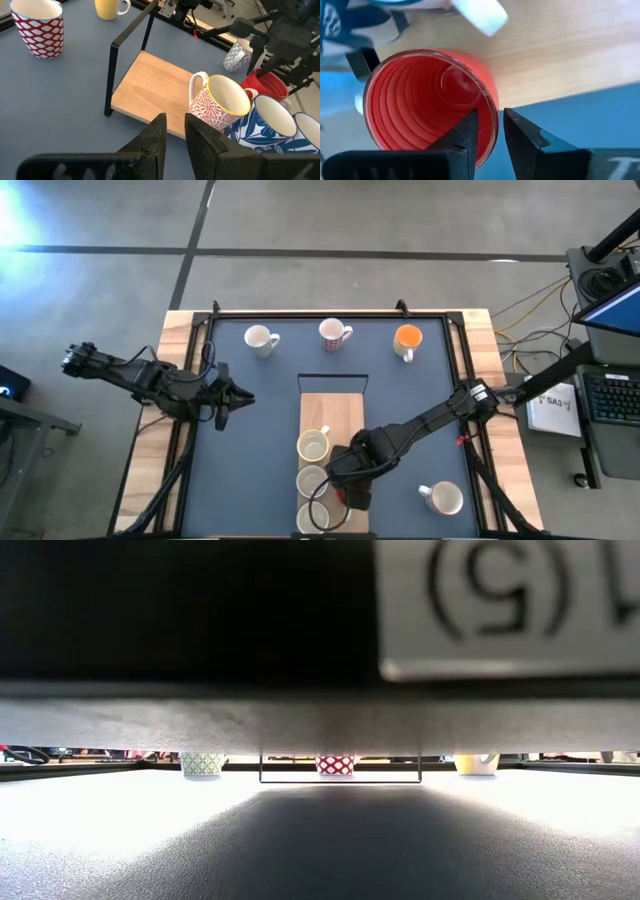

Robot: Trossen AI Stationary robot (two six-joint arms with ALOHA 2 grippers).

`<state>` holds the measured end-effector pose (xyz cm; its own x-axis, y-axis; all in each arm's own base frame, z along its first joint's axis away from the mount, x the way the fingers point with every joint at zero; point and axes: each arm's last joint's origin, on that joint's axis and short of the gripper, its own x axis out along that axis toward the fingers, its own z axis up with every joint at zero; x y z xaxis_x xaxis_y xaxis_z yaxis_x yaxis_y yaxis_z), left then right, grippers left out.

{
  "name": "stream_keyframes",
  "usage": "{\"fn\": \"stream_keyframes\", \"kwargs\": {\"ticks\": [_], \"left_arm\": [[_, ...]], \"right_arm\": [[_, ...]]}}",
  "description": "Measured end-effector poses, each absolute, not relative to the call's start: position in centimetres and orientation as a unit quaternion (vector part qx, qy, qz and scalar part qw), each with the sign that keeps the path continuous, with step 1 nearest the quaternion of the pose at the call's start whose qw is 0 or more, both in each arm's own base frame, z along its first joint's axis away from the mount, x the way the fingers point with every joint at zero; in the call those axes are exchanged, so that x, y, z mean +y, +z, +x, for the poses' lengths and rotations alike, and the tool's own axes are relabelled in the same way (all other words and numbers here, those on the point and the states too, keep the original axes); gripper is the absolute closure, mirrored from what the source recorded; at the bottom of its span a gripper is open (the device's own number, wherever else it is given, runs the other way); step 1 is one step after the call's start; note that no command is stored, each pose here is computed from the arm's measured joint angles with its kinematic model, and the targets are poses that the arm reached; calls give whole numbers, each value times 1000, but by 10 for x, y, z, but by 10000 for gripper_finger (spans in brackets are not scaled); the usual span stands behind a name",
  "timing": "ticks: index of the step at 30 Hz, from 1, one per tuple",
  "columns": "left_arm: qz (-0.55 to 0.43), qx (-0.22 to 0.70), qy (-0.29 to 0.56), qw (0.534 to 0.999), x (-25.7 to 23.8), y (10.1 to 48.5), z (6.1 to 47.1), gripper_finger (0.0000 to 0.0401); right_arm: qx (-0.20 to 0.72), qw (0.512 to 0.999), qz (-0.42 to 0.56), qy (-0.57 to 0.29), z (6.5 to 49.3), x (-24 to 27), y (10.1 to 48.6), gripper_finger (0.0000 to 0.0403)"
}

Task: Place coffee mugs
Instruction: Put the red mug on the shelf

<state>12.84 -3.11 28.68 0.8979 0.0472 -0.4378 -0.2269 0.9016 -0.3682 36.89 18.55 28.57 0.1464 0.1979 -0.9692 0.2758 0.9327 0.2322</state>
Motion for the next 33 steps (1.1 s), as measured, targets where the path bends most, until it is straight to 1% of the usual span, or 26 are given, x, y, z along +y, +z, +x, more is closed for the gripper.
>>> {"fn": "stream_keyframes", "kwargs": {"ticks": [4,7,10,13,17,23,28,33], "left_arm": [[-209,215,72,951,-31,287,128,349],[-209,216,72,951,-31,286,128,349],[-208,218,73,951,-31,286,128,349],[-208,219,73,950,-31,286,128,349],[-207,222,74,950,-31,285,128,349],[-206,225,75,949,-31,285,127,349],[-202,234,78,948,-30,283,126,349],[-202,234,78,948,-30,283,126,349]], "right_arm": [[650,718,237,-77,367,186,287,330],[651,706,259,-104,365,187,287,330],[650,698,269,-134,363,187,283,328],[648,696,271,-147,363,186,279,326],[653,692,268,-153,362,186,274,339],[670,687,250,-129,360,186,269,385],[681,688,235,-87,361,188,270,387],[666,714,214,-31,365,191,277,388]]}}
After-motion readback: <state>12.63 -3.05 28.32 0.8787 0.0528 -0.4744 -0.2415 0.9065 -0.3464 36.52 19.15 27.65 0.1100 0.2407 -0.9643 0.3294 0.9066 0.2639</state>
